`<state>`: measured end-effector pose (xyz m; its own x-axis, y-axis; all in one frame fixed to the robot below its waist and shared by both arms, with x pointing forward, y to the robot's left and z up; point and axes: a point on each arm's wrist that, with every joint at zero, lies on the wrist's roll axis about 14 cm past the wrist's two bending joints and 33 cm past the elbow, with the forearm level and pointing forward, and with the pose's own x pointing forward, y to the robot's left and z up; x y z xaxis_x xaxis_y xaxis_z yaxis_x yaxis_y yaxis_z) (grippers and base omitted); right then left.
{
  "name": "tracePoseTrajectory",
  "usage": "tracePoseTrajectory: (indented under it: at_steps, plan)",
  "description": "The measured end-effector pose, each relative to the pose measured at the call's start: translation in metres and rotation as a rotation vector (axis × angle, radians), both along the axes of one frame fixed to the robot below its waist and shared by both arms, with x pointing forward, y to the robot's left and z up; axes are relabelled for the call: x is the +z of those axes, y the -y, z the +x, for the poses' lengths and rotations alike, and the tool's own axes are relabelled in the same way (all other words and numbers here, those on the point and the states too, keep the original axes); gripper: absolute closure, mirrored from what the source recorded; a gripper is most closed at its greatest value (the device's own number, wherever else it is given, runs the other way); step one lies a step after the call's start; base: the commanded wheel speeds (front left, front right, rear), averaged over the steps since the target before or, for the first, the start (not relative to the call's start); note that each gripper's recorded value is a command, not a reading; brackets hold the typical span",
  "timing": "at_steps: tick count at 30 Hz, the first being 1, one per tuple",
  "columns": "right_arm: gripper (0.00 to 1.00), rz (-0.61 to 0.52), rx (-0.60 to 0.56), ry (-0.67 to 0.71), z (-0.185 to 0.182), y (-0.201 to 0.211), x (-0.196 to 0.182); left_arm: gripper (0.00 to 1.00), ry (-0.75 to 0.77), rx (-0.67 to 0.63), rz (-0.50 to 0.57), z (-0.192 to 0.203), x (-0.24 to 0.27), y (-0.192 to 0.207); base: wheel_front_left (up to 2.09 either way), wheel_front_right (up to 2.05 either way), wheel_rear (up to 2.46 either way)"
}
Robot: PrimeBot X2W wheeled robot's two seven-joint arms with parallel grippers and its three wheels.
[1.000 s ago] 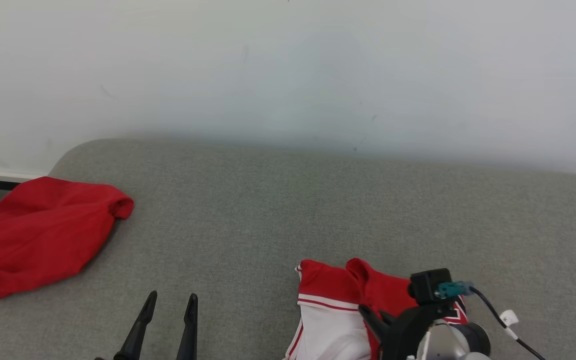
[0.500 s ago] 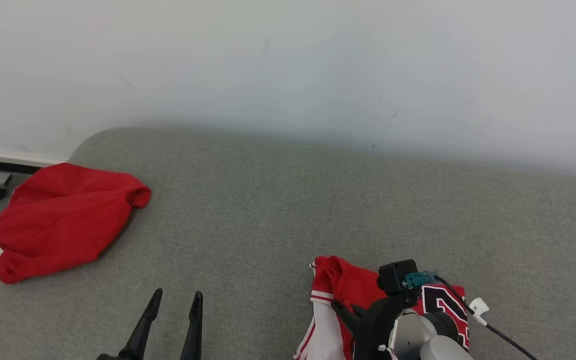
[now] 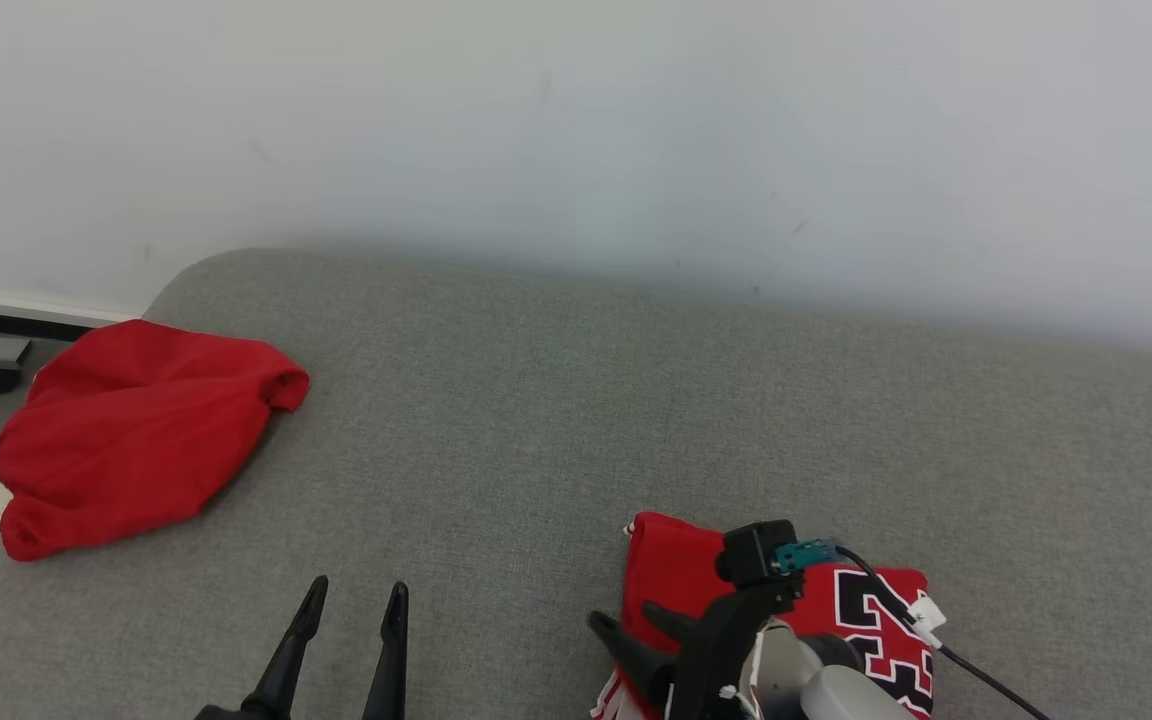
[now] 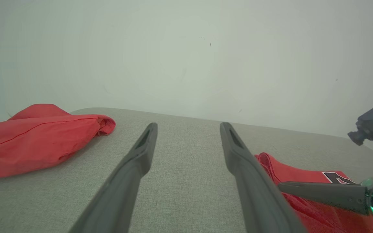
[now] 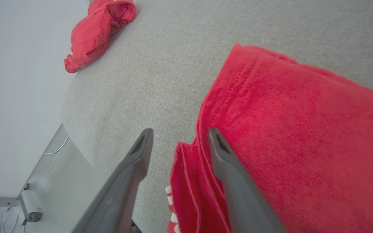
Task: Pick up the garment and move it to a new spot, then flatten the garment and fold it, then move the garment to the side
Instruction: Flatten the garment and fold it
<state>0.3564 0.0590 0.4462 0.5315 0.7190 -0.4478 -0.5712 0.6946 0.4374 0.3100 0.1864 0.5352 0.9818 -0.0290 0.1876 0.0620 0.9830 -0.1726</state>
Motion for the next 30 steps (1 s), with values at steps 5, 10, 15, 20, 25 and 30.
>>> tracePoseTrajectory:
  at_steps: [5,10,15,20,25,30]
  plan:
    - [0.00,0.075,0.058,-0.019,-0.013,-0.019,0.018,0.00,0.007,-0.004,-0.001,0.001,0.002,0.001,0.00,0.00,0.00]
    - [0.00,0.003,-0.051,0.101,0.020,0.024,0.030,0.00,0.017,-0.009,-0.004,0.002,0.005,0.003,0.00,0.00,0.00]
    - [0.00,-0.161,-0.261,0.220,0.051,0.120,0.030,0.00,0.026,-0.027,-0.006,0.003,0.007,0.010,0.00,0.00,0.00]
    - [0.00,-0.241,-0.370,0.245,0.042,0.161,0.024,0.00,0.028,-0.044,-0.008,0.005,0.008,0.016,0.00,0.00,0.00]
    - [0.00,-0.226,-0.460,0.192,0.020,0.176,0.007,0.00,0.020,-0.051,-0.009,0.006,0.006,0.018,0.00,0.00,0.00]
    - [0.00,-0.168,-0.546,0.292,0.014,0.189,0.024,0.00,0.014,-0.039,-0.028,0.003,0.003,0.013,0.00,0.00,0.00]
